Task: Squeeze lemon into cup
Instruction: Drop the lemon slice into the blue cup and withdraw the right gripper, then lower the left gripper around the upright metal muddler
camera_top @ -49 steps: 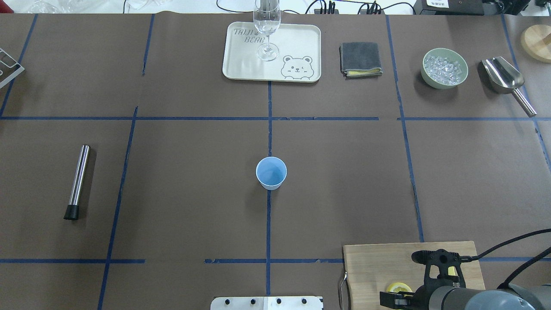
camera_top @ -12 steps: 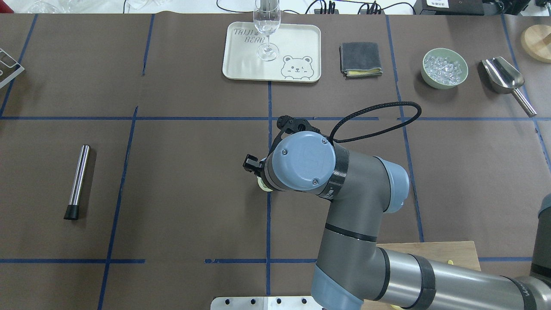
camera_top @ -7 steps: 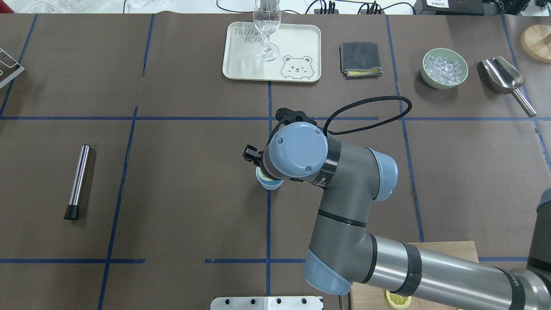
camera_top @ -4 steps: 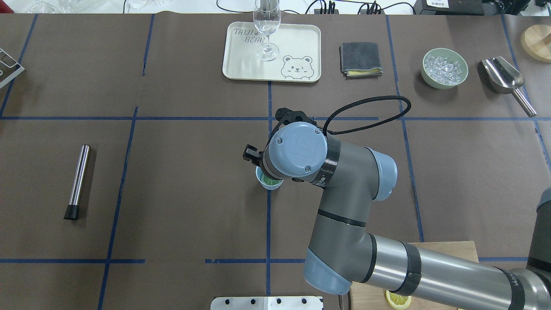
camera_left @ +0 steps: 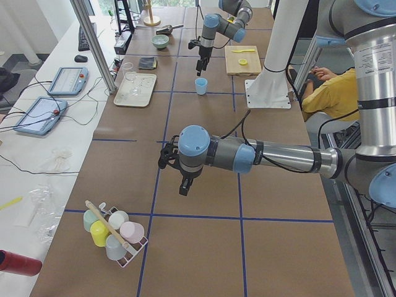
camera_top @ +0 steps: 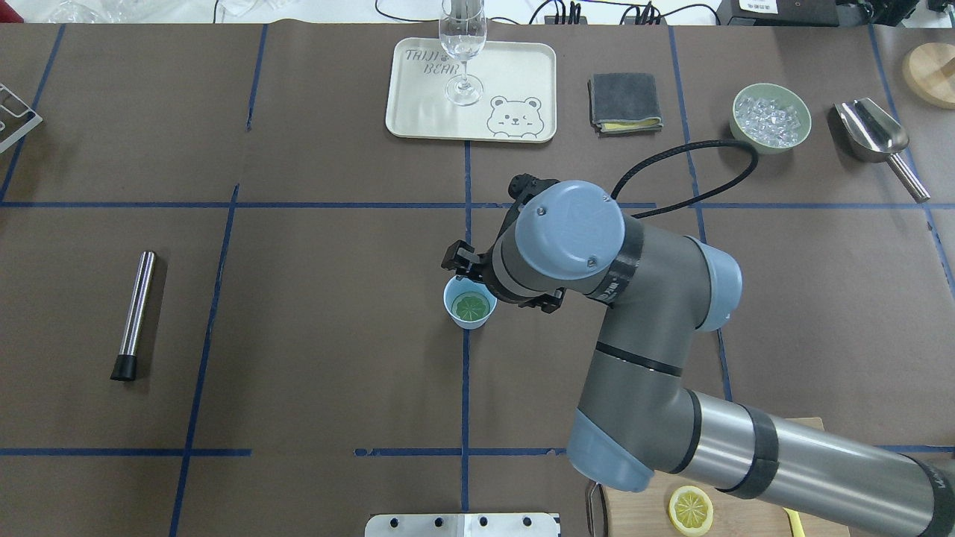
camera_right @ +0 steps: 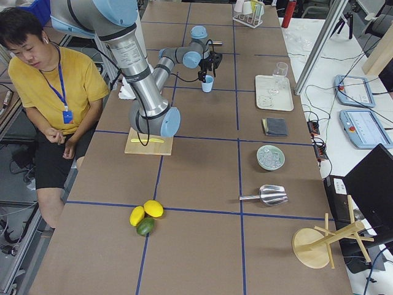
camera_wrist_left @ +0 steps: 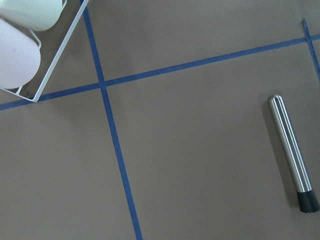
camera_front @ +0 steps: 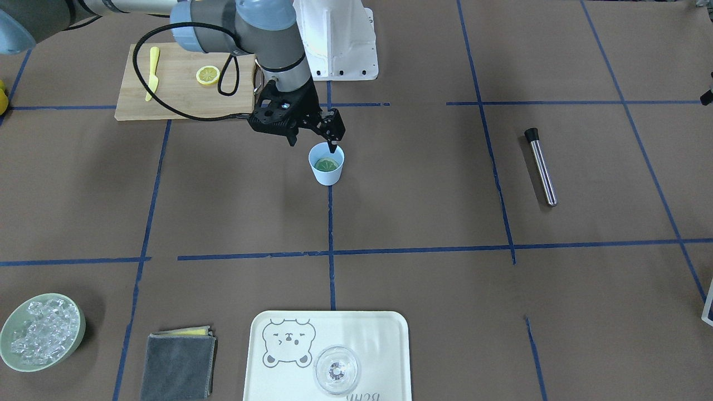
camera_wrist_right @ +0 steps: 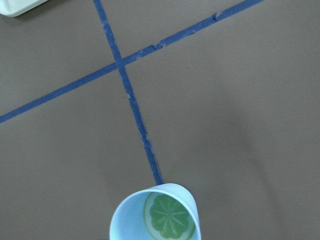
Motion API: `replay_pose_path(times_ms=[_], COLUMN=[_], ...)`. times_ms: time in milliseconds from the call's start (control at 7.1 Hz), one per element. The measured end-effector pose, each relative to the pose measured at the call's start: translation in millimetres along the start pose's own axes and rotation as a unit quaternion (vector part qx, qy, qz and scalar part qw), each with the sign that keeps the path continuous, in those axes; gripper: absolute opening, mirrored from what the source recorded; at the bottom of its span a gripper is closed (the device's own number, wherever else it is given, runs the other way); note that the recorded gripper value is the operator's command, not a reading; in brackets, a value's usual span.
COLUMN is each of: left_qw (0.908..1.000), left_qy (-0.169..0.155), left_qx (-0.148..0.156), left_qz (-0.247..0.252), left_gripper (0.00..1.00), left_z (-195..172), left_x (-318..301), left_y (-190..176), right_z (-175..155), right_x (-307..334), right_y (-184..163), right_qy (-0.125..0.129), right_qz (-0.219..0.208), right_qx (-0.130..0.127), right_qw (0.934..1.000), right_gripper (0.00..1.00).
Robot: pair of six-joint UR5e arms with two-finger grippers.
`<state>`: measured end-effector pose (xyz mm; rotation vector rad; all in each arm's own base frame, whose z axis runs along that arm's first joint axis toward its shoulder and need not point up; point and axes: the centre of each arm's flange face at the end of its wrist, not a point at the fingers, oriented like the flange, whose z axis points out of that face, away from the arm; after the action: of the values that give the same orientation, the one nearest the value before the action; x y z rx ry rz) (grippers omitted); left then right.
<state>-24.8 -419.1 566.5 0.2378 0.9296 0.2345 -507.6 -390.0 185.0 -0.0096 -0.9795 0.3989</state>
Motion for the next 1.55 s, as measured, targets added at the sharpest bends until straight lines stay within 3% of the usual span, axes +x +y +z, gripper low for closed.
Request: replay_pose_path(times_ms=[282, 423, 704, 986, 1127, 1549], left_qw=[0.9991, 0.9989, 0.9968, 0.9907, 0.9867, 0.9747], left_qy=[0.031, 0.045, 0.02, 0.003, 0.003, -0.019], left_qx=[-0.007, -0.01, -0.007, -0.008, -0.022, -0.056], left_qz=[0.028, 0.011, -0.077, -0.136, -0.161, -0.216], left_gripper=[1.0, 1.0, 0.98, 0.95, 0.86, 0.81], left_z=[55.2, 77.3, 109.6, 136.9, 160.6, 228.8], left_x=[61.6, 87.7, 120.2, 143.1, 156.4, 187.3], left_y=[-19.4, -21.6, -30.8, -45.7, -54.4, -63.4], right_z=[-36.4, -49.8, -70.1, -85.0, -92.1, -102.9], right_x=[67.1, 97.4, 159.2, 211.4, 235.4, 277.1], right_y=[-32.4, -51.3, -94.1, -129.8, -145.8, -166.1], right_qy=[0.003, 0.009, 0.03, 0.051, 0.061, 0.069], right_qz=[-0.039, -0.055, -0.086, -0.121, -0.137, -0.163], right_qx=[-0.012, -0.013, -0.016, -0.016, -0.015, -0.016], right_qw=[0.9992, 0.9983, 0.9957, 0.9912, 0.9886, 0.984], right_gripper=[1.0, 1.0, 1.0, 1.0, 1.0, 1.0])
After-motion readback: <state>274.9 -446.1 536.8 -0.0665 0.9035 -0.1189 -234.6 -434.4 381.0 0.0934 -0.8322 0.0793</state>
